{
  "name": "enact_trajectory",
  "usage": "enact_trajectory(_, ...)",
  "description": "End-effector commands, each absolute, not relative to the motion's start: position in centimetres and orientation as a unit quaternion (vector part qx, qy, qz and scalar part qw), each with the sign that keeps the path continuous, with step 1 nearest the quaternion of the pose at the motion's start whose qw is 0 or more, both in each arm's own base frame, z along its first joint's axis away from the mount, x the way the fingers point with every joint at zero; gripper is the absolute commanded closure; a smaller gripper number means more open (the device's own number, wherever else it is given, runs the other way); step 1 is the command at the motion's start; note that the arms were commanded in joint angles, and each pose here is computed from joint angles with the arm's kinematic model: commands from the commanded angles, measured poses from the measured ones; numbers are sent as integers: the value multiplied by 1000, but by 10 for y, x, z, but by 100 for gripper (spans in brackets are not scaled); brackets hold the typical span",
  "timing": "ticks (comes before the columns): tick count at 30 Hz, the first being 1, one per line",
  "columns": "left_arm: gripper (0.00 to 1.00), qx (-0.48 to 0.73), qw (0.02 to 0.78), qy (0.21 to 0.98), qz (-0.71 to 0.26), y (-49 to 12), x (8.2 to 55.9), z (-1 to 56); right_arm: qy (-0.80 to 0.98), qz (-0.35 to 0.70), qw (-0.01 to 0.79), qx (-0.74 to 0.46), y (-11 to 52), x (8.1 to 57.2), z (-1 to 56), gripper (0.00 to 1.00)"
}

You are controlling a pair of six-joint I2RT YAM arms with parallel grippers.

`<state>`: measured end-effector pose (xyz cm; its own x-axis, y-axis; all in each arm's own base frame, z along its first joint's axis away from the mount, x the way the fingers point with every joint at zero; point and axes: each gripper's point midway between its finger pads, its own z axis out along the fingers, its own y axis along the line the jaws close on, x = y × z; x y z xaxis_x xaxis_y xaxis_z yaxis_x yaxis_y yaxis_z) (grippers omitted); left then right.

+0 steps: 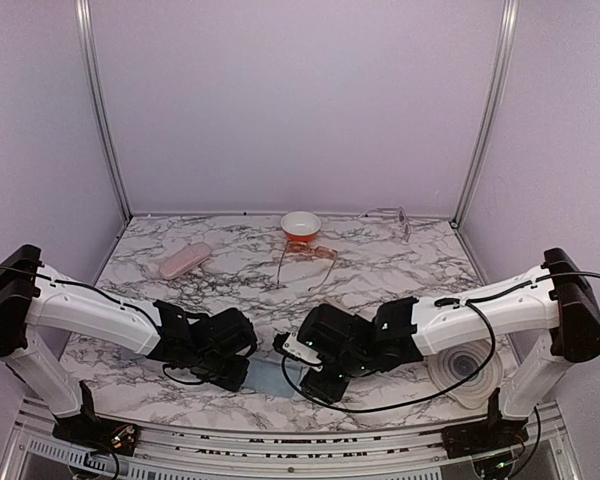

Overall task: Organize the sunglasses
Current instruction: Pick up the corner of the glasses cleaning cloth from the center of the board.

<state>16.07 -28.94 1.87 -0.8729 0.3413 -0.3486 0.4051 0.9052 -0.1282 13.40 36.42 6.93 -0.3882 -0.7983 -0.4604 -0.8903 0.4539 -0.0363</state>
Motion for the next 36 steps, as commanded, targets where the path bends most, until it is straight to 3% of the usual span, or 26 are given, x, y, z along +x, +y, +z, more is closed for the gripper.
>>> enact_trajectory(1,74,198,159,966,-41,-272,160,11,819,121,238,-508,367,136,87,42)
enact_trajectory(7,88,206,160,965,-31,-276,156,10,819,125,244,-504,363,135,92,42)
enact_trajectory(17,100,188,181,963,-62,-287,160,29,823,138,254,-489,375,139,91,43)
enact_trajectory(36,100,159,172,966,-112,-284,148,28,842,164,202,-472,410,132,39,49)
